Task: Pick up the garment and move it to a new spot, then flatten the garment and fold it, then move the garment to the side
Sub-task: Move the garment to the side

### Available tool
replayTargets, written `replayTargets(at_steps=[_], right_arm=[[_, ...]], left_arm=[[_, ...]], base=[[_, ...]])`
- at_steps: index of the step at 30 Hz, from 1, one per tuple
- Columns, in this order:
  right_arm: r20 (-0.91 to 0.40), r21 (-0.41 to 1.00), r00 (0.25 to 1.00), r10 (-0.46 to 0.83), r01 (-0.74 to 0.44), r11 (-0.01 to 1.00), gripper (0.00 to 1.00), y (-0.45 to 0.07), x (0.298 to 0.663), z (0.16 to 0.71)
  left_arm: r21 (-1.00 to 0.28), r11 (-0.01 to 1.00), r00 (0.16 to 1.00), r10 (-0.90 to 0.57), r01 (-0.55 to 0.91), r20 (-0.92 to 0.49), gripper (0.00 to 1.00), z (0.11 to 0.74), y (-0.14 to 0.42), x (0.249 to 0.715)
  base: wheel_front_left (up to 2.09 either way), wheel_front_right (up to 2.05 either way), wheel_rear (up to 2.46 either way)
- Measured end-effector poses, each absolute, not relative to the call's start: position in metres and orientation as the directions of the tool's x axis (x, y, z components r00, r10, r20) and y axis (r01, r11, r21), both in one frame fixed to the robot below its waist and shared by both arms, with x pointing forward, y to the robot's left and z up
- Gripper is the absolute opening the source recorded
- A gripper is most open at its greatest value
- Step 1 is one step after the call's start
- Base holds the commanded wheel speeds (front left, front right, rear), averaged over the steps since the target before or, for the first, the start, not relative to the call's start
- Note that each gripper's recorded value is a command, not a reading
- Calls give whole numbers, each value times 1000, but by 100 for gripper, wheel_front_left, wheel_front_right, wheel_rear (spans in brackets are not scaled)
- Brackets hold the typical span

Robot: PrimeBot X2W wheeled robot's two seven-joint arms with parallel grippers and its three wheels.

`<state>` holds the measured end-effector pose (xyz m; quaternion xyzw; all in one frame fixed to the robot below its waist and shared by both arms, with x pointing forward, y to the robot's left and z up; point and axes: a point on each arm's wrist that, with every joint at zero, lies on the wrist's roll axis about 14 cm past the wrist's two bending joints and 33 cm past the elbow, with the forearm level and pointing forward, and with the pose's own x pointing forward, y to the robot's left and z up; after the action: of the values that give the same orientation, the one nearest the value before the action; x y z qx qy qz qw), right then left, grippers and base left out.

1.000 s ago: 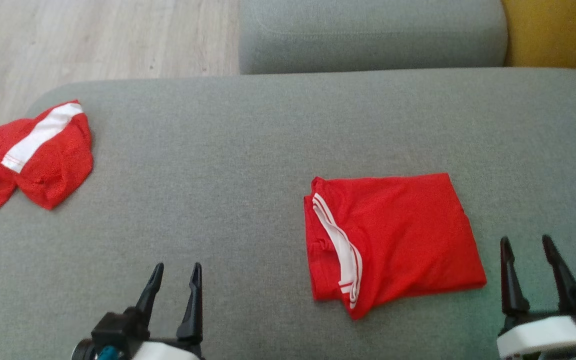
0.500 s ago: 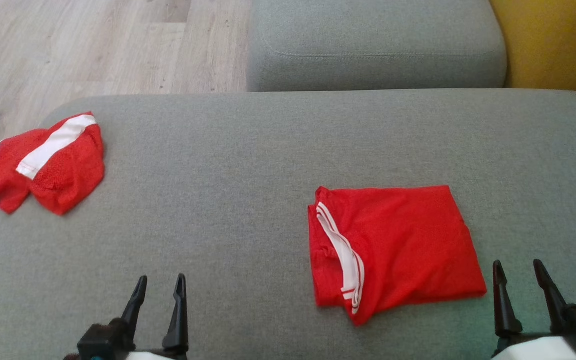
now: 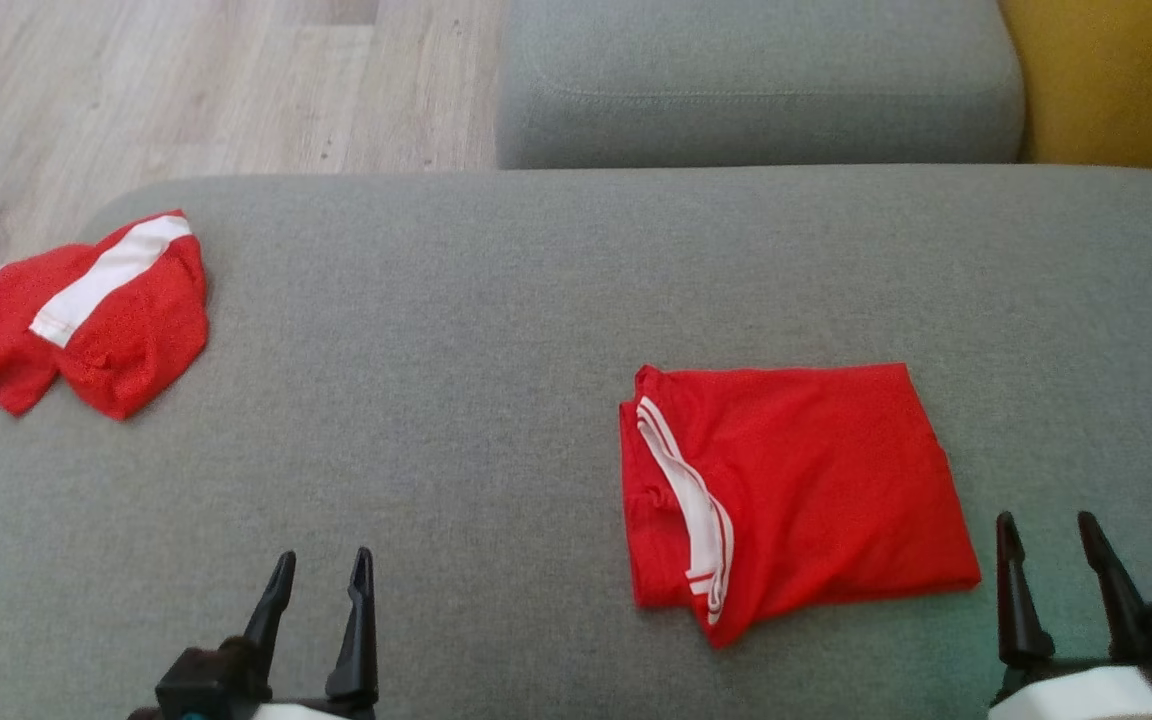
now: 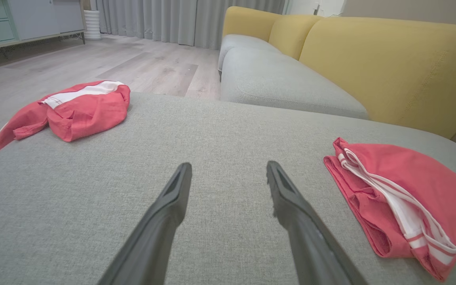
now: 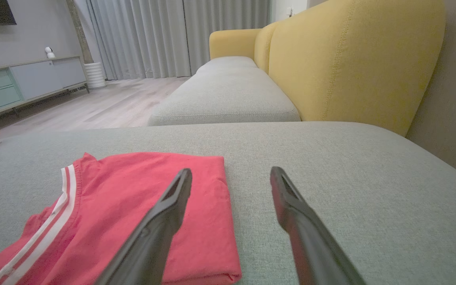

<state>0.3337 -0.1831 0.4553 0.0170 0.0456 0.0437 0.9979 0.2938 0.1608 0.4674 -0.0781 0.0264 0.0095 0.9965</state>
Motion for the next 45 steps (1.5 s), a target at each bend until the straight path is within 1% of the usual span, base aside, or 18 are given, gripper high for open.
replayTargets(at_steps=[3,5,7,9,11,14,17,18,20,25,26,27,29,31,35,39,42,45], right_arm=[[-90,49,991,96,-92,995,100,-183,337,455],[-109,83,989,103,-95,992,100,-183,345,456],[-179,90,972,151,-137,986,100,-179,359,455],[-238,125,955,179,-152,980,100,-179,376,459],[-308,93,926,220,-201,975,100,-179,392,462],[-444,56,863,243,-244,968,100,-184,407,452],[-567,96,782,259,-250,964,100,-183,410,429],[-644,115,718,264,-250,961,100,-182,407,410],[-697,114,670,256,-248,962,100,-183,408,395],[-768,132,582,268,-265,955,100,-171,411,371],[-770,160,571,286,-261,952,72,-166,411,369],[-765,190,567,306,-255,948,0,-159,412,369],[-755,228,565,333,-250,941,0,-153,412,370],[-743,241,580,333,-233,942,0,-156,414,374],[-704,214,648,291,-197,957,0,-174,426,387],[-650,122,740,174,-125,985,0,-215,448,405],[-609,46,790,69,-51,998,0,-252,462,418],[-572,-15,819,-45,44,999,0,-293,471,424]], left_arm=[[-155,988,998,17,-27,-61,100,466,161,294],[-155,987,997,18,-28,-69,100,464,161,295],[-155,987,997,16,-29,-80,100,461,161,296],[-155,988,996,11,-25,-91,100,458,159,300],[-157,988,995,0,-16,-101,100,456,156,305],[-159,987,995,-17,1,-101,100,456,150,315],[-156,988,996,-13,-2,-94,100,458,151,325],[-154,988,995,-7,-7,-95,100,458,152,328],[-151,988,994,7,-24,-106,100,455,155,328],[-164,984,989,46,-69,-140,100,446,164,325],[-164,984,989,49,-72,-140,100,446,165,326],[-162,984,989,51,-74,-138,100,447,166,327],[-160,984,990,55,-76,-131,100,449,167,329],[-160,985,990,50,-71,-131,100,449,165,331],[-162,986,992,6,-27,-129,100,448,153,338],[-166,985,990,-60,37,-132,100,444,134,352],[-157,981,985,-128,110,-112,100,446,116,371],[-147,973,976,-192,176,-105,100,442,100,388]], base=[[0,0,0],[0,0,0],[0,0,0],[0,0,0],[0,0,0],[0,0,0],[0,0,0],[0,0,0],[0,0,0],[0,0,0],[0,0,0],[0,0,0],[0,0,0],[0,0,0],[0,0,0],[0,0,0],[0,0,0],[0,0,0]])
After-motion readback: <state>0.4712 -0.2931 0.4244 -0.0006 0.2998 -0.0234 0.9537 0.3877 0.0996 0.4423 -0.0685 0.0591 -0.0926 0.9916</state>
